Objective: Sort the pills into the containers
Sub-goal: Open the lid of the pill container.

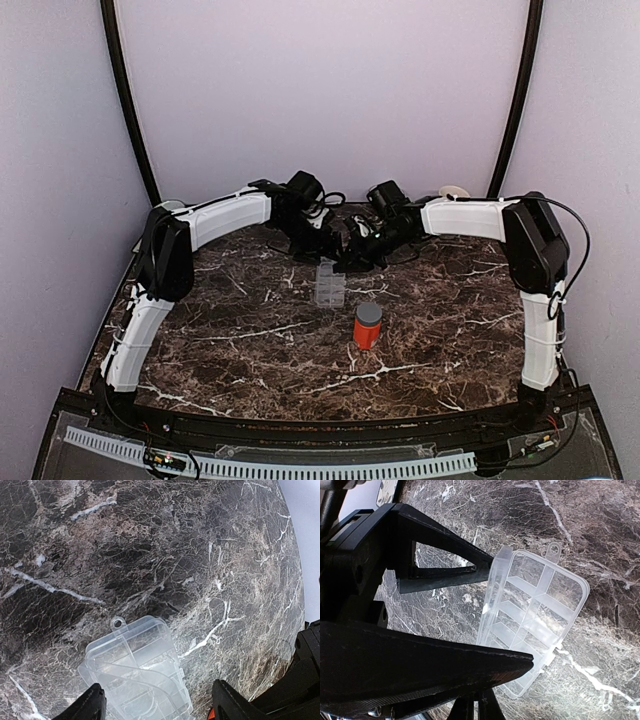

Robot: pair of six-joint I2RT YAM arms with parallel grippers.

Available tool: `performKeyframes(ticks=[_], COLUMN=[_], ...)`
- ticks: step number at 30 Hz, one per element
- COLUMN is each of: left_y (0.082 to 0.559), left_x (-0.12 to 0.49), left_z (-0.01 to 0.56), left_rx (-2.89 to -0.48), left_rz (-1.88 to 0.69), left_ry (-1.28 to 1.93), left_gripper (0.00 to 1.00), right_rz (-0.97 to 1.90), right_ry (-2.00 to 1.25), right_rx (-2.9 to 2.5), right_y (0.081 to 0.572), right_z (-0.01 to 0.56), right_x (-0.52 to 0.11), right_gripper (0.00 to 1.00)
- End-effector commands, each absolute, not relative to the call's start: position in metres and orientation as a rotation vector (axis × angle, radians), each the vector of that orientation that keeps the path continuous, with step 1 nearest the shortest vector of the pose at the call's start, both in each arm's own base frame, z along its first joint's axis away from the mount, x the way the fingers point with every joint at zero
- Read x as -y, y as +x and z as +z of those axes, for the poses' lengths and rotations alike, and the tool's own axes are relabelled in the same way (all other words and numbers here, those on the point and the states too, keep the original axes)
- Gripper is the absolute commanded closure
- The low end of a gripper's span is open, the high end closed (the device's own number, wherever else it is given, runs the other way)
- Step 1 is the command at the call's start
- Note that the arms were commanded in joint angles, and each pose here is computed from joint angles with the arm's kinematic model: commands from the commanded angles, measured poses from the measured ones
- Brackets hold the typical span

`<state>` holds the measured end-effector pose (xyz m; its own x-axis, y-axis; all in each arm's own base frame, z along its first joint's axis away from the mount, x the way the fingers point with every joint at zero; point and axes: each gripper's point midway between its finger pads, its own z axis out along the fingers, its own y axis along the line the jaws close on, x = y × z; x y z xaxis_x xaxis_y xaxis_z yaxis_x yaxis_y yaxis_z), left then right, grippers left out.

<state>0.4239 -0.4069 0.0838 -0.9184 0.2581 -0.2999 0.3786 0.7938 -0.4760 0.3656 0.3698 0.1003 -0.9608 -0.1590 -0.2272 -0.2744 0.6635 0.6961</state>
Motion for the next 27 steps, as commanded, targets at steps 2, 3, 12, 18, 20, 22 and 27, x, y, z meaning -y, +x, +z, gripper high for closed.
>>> performKeyframes(ticks=[2,3,12,18,20,22,27], left_y=[0.421,0.421,0.421,0.421,0.421,0.421,0.423], left_x=[0.397,0.397,0.395,0.394,0.394,0.395,0.395], left_z=[0.085,0.085,0.083,0.08,0.08,0.081,0.082], left_rx=[-2.784,-2.786,-2.79,-2.795,-2.794,-2.791,-2.79], left_rz=[-0.723,-0.719,-0.709,-0.709,-0.709,-0.711,-0.711], left_ry=[0.517,0.518,0.518,0.516,0.515,0.515,0.504], left_gripper=[0.26,0.27,0.31,0.33,0.33,0.34,0.34], right_rz=[1.179,1.178,1.186,1.189,1.189,1.184,1.184], right_ry=[-0.387,-0.386,-0.378,-0.373,-0.371,-0.364,-0.332], right_rx=[-2.698,-2.696,-2.694,-2.696,-2.695,-2.691,-2.674], right_y=[0.37,0.37,0.369,0.369,0.368,0.369,0.372], right_z=[0.101,0.101,0.1,0.099,0.099,0.1,0.102], right_x=[-0.374,-0.374,-0.371,-0.368,-0.367,-0.363,-0.355], right_gripper=[1.0,1.0,0.78,0.72,0.71,0.71,0.71])
